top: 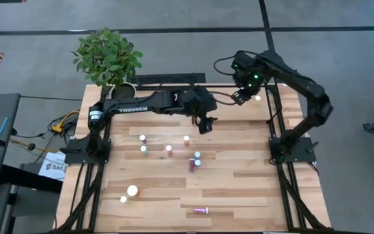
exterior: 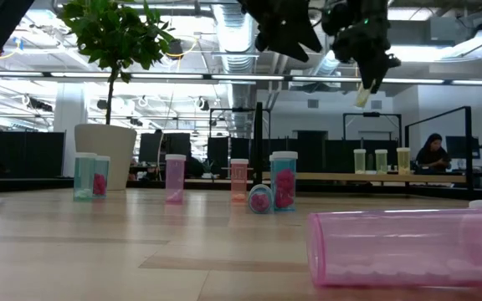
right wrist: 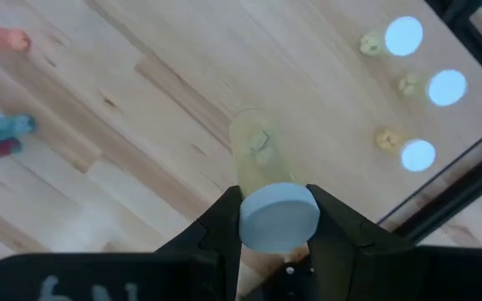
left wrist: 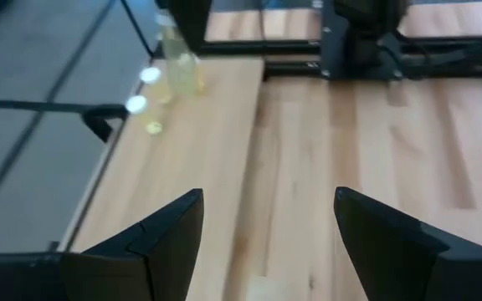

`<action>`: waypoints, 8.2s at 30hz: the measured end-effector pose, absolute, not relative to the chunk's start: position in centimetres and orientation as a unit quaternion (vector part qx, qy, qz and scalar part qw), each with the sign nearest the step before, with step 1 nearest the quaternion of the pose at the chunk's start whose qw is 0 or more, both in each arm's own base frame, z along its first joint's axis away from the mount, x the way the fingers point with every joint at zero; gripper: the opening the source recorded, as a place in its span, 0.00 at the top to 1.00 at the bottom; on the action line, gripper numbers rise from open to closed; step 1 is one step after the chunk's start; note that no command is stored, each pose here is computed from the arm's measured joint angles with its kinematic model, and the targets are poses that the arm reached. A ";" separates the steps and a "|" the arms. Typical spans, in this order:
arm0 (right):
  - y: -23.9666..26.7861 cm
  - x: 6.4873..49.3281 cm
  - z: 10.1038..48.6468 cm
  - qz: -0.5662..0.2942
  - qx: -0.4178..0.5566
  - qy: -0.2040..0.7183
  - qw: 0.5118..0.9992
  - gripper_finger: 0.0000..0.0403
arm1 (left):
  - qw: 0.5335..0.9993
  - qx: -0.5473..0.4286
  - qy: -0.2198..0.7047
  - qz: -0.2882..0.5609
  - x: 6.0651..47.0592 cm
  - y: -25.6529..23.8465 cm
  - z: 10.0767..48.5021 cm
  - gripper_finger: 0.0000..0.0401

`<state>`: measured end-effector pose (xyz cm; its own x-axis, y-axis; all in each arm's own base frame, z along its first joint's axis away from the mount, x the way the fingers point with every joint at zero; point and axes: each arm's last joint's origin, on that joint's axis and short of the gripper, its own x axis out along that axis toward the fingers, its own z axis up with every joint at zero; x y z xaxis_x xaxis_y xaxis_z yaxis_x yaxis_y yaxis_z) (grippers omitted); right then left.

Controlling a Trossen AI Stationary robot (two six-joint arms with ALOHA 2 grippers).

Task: Pick and place medicine bottles onto shelf by color
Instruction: Put the yellow pill bottle on the shelf, then put the blue pill bottle on the shelf

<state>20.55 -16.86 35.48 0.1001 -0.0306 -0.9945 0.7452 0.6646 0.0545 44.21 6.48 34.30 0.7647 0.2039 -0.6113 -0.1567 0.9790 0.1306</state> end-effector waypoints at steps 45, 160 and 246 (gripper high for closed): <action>-16.1 16.4 28.0 -0.278 0.196 0.733 0.590 0.69 | 0.948 -0.139 0.216 0.188 41.8 18.1 36.0 0.36; -19.0 21.0 28.1 -0.275 0.050 0.760 0.587 0.42 | 0.932 -0.165 0.271 0.177 41.8 16.5 35.1 0.36; -2.1 13.9 42.8 -0.277 0.283 0.442 0.805 0.46 | 0.923 -0.002 0.337 0.186 41.8 -11.1 33.7 0.36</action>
